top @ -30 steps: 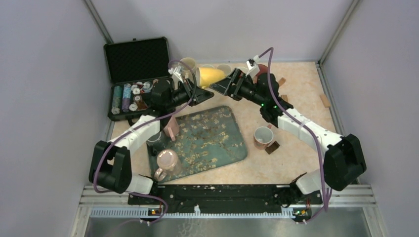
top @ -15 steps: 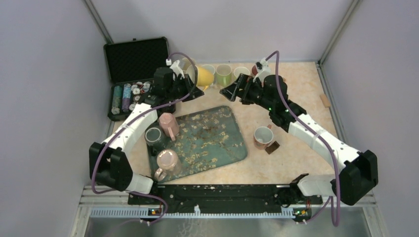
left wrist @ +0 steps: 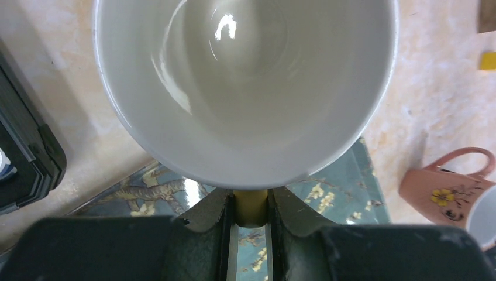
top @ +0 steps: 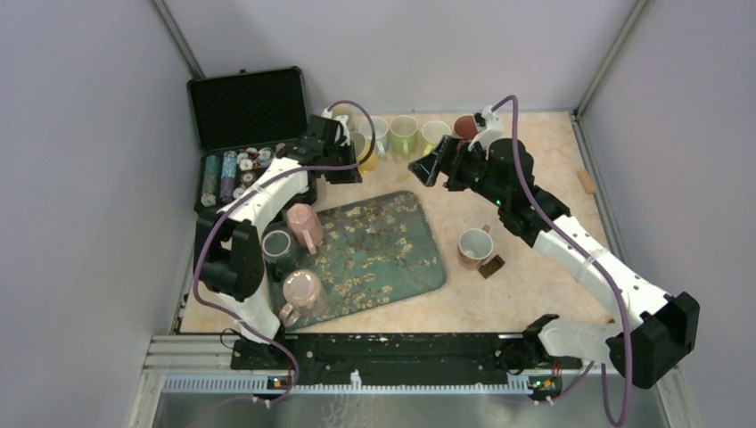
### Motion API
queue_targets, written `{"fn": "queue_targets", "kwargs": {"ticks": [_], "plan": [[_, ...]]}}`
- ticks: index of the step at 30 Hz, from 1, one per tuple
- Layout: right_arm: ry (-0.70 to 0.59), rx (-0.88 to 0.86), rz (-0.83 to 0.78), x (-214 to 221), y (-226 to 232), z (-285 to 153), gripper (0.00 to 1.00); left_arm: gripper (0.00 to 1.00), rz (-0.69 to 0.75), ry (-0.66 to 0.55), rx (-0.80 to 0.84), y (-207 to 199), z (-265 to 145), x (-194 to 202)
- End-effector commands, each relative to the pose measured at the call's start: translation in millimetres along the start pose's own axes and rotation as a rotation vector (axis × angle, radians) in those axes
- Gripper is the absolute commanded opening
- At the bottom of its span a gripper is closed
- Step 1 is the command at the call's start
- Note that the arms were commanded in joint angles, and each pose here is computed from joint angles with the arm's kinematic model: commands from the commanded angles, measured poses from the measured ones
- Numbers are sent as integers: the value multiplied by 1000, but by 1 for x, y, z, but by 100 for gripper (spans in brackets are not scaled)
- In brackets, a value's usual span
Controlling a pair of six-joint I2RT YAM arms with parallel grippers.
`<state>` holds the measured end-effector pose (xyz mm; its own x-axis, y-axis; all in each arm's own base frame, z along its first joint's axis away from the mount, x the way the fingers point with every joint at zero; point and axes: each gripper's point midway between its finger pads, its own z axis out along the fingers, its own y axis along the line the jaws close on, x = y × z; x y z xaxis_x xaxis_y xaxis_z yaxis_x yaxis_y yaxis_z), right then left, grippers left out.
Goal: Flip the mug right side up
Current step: Place the cup at the center of the board.
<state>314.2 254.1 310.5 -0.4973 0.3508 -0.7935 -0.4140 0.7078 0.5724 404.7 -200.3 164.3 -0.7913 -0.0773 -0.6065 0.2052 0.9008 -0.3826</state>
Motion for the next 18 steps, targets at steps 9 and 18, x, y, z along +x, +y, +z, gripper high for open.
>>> {"fn": "queue_targets", "kwargs": {"ticks": [9, 18], "plan": [[-85, -19, -54, -30, 16, -19, 99, 0, 91, -36, -114, 14, 34, -37], [-89, -3, -76, -30, 12, -22, 99, 0, 103, 20, -181, 33, 60, -29]]}}
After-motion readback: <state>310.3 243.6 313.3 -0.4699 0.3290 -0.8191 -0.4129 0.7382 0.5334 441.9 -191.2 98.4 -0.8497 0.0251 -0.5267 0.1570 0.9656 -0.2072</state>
